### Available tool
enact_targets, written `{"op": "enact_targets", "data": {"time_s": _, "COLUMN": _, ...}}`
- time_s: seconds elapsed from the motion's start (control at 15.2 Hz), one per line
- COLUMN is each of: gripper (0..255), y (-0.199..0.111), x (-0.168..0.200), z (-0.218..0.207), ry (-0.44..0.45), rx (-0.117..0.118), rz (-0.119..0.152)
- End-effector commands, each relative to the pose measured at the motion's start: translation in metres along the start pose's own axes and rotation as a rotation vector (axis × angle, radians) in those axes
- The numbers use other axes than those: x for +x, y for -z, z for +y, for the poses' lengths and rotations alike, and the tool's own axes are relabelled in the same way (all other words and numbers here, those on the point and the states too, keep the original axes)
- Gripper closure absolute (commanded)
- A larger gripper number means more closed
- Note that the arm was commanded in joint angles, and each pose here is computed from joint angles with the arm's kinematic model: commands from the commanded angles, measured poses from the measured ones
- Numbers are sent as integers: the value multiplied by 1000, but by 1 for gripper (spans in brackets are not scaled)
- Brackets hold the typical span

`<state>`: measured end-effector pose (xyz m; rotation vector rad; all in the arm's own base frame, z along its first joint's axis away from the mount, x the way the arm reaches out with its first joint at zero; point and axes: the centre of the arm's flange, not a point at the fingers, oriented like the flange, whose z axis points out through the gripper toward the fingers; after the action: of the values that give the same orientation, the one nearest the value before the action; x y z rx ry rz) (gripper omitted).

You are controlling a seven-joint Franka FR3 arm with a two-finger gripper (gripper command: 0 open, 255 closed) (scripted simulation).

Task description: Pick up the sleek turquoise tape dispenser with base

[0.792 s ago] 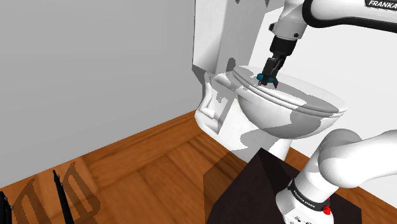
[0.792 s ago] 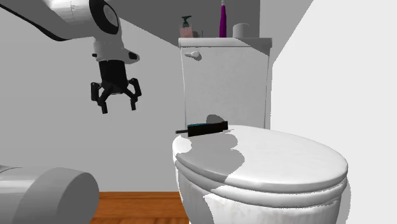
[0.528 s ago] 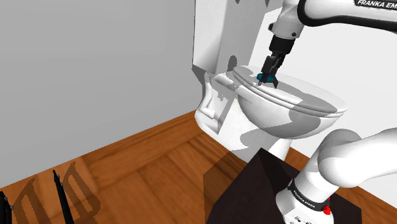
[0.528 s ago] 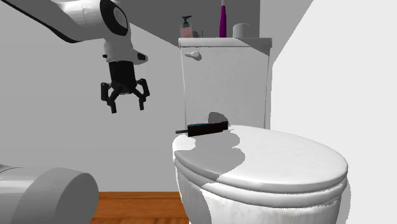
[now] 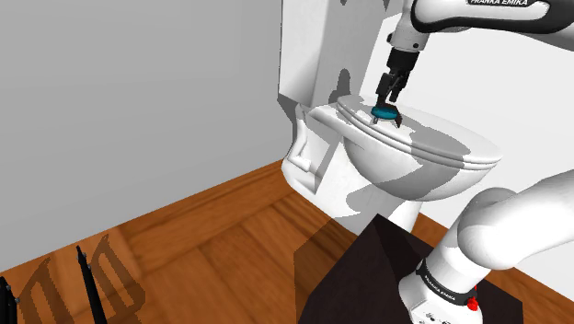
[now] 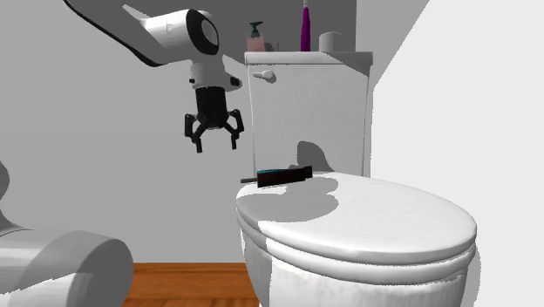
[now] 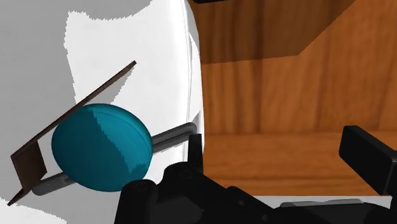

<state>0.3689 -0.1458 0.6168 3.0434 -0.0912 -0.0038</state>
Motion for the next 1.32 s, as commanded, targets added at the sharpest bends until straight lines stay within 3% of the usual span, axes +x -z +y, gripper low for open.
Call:
{"op": "enact_targets", "data": {"time_s": 0.0, "gripper": 0, "y": -4, "x": 11, "z": 27, "ry": -17, "rx": 2, "rz": -6}}
{"op": "enact_targets", "data": {"time_s": 1.12, "gripper": 0, "y": -31, "x": 89, "z": 243, "ry": -161, "rx": 29, "rz": -55}}
{"op": "enact_targets", "data": {"time_s": 1.25, "gripper": 0, "y": -37, "x": 89, "z": 244, "ry": -162, "rx": 29, "rz": -55}}
